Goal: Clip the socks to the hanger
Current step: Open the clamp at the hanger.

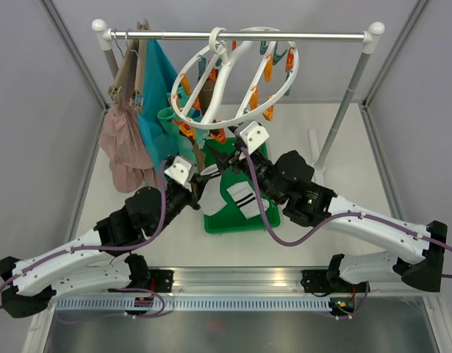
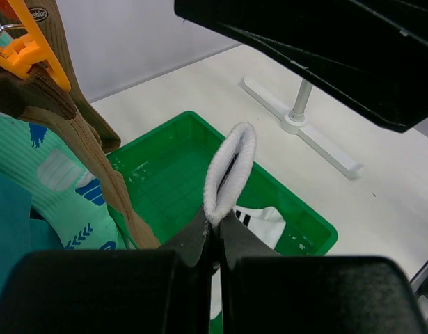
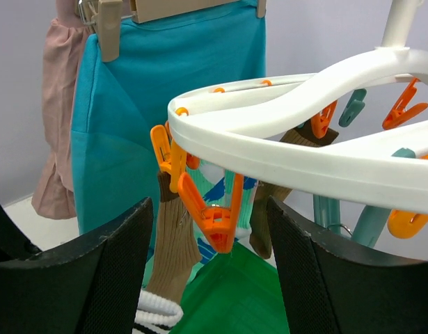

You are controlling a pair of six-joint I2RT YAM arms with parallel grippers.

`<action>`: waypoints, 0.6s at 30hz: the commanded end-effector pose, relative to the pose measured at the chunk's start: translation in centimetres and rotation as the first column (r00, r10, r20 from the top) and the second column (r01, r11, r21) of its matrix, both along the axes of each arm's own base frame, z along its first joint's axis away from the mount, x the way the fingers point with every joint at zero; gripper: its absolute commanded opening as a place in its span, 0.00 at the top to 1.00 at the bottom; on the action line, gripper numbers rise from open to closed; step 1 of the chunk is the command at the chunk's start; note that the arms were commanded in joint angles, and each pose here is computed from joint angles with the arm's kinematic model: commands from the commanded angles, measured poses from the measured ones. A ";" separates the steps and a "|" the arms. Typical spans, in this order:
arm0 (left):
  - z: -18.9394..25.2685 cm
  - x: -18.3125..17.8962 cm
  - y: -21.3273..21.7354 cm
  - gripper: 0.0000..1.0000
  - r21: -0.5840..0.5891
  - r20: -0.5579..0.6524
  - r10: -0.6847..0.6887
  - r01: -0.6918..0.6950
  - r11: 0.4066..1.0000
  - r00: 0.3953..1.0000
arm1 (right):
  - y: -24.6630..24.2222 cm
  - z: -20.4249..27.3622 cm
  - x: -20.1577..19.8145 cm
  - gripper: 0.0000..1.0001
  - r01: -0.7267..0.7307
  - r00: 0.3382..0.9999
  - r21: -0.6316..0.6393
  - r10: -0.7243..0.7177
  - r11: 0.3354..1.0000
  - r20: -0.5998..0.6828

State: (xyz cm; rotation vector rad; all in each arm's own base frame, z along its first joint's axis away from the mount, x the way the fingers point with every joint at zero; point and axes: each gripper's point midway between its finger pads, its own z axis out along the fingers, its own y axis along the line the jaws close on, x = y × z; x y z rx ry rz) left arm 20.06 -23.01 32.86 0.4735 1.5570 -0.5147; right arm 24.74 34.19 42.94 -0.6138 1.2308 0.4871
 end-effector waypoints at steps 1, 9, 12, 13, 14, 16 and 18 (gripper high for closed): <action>2.1 -0.2 0.2 0.98 -0.040 0.026 -0.002 0.003 0.999 1.000 | -0.2 3.1 0.2 0.27 0.020 0.999 0.068 -0.023 0.998 0.046; 2.0 -0.2 0.1 0.98 -0.038 0.027 -0.005 0.006 0.999 1.000 | 0.3 3.2 0.7 0.28 0.033 0.999 0.081 -0.036 0.996 0.040; 2.0 -0.2 0.1 0.98 -0.038 0.027 -0.003 0.004 0.999 1.000 | 0.1 3.4 0.8 0.35 0.041 0.998 0.086 -0.044 0.995 0.037; 2.1 -0.2 0.1 0.98 -0.040 0.028 -0.005 0.006 0.999 1.000 | 0.0 3.6 0.8 0.41 0.041 0.998 0.094 -0.044 0.995 0.036; 2.1 -0.2 0.1 0.98 -0.041 0.027 -0.005 0.006 0.999 1.000 | 0.0 3.3 0.9 0.43 0.048 0.998 0.086 -0.051 0.995 0.028; 2.2 -0.2 0.1 0.98 -0.045 0.029 -0.006 0.007 0.999 1.000 | 0.1 3.4 0.9 0.59 0.050 0.999 0.086 -0.052 0.995 0.015; 2.3 -0.2 0.0 0.98 -0.052 0.031 -0.009 0.011 0.999 0.999 | 0.1 3.2 1.0 0.67 0.056 0.998 0.084 -0.056 0.995 0.000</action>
